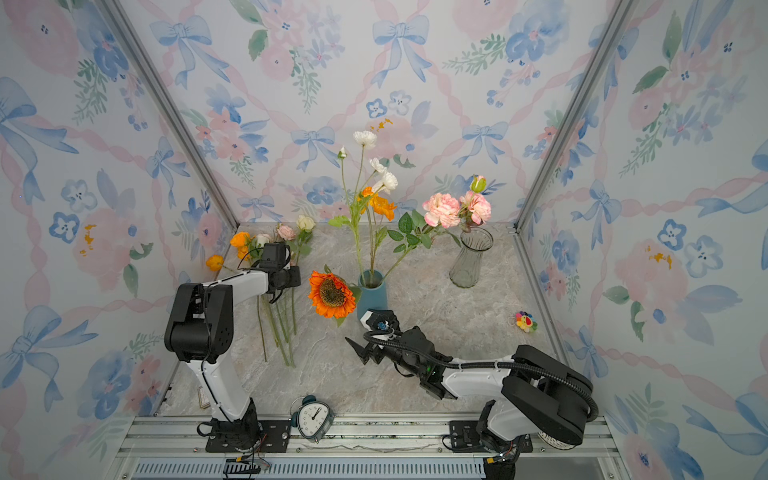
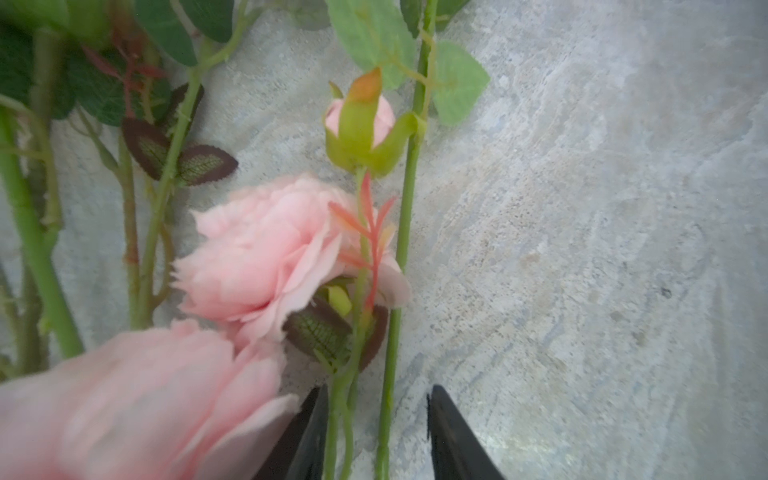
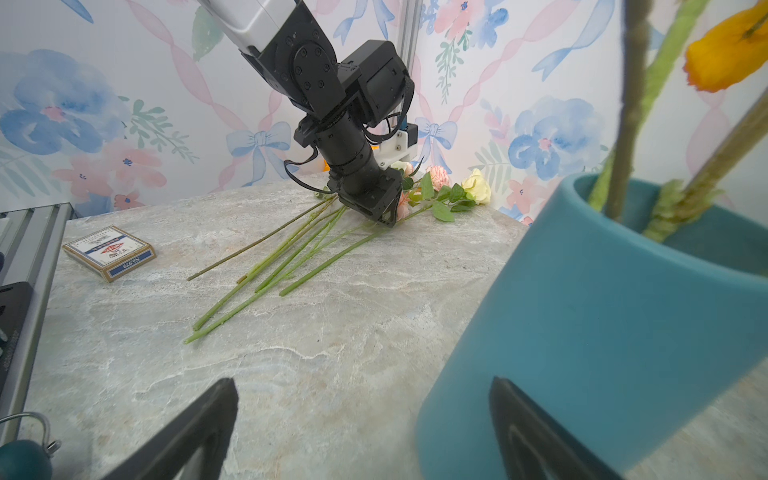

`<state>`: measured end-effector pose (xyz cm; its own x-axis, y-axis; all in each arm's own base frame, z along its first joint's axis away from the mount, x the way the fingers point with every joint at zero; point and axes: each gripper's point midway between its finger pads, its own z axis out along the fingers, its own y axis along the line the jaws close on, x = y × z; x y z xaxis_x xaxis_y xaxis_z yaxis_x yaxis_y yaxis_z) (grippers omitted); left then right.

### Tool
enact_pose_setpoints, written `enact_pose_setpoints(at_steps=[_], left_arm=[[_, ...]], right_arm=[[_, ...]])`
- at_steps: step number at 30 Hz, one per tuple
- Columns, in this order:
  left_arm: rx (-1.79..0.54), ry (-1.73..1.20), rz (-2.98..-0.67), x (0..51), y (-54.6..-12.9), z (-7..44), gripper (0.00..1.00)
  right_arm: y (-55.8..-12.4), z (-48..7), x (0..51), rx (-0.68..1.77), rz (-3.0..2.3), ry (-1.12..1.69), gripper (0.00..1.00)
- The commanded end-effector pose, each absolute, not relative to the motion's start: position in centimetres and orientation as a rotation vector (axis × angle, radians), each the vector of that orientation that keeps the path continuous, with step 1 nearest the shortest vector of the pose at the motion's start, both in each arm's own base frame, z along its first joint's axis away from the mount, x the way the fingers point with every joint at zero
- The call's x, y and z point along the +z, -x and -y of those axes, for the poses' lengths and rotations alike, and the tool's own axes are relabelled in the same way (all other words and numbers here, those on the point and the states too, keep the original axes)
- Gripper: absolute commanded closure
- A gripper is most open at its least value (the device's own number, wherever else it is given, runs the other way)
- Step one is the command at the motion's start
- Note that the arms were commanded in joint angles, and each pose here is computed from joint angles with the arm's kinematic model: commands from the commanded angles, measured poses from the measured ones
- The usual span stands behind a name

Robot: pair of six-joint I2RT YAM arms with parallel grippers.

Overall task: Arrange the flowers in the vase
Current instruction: 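Move the left gripper down to the flower pile stems, then close the left gripper on the cream rose stem while the right gripper shifts slightly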

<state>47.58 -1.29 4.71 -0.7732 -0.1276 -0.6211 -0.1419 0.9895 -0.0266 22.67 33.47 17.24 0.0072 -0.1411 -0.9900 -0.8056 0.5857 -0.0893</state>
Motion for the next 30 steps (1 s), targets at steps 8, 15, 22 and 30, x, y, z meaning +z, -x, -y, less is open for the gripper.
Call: enact_pose_setpoints(at_steps=[8, 15, 22, 30], left_arm=[[0.148, 0.169, -2.333, 10.5, -47.9, 0.7, 0.54], [0.049, 0.059, -2.360, 9.6, -47.9, 4.5, 0.53], [0.112, 0.032, -2.425, 6.2, -47.4, 5.2, 0.56], [0.120, 0.072, -2.419, 6.5, -47.6, 4.3, 0.57]], right_arm=[[-22.9, -33.3, 19.0, 0.667, -1.465, 0.793, 0.03], [-23.2, -32.7, 19.2, 0.659, -1.466, 0.765, 0.03], [-23.9, -30.9, 19.7, 0.629, -1.468, 0.723, 0.03], [-25.8, -27.4, 20.6, 0.476, -1.494, 0.666, 0.03]])
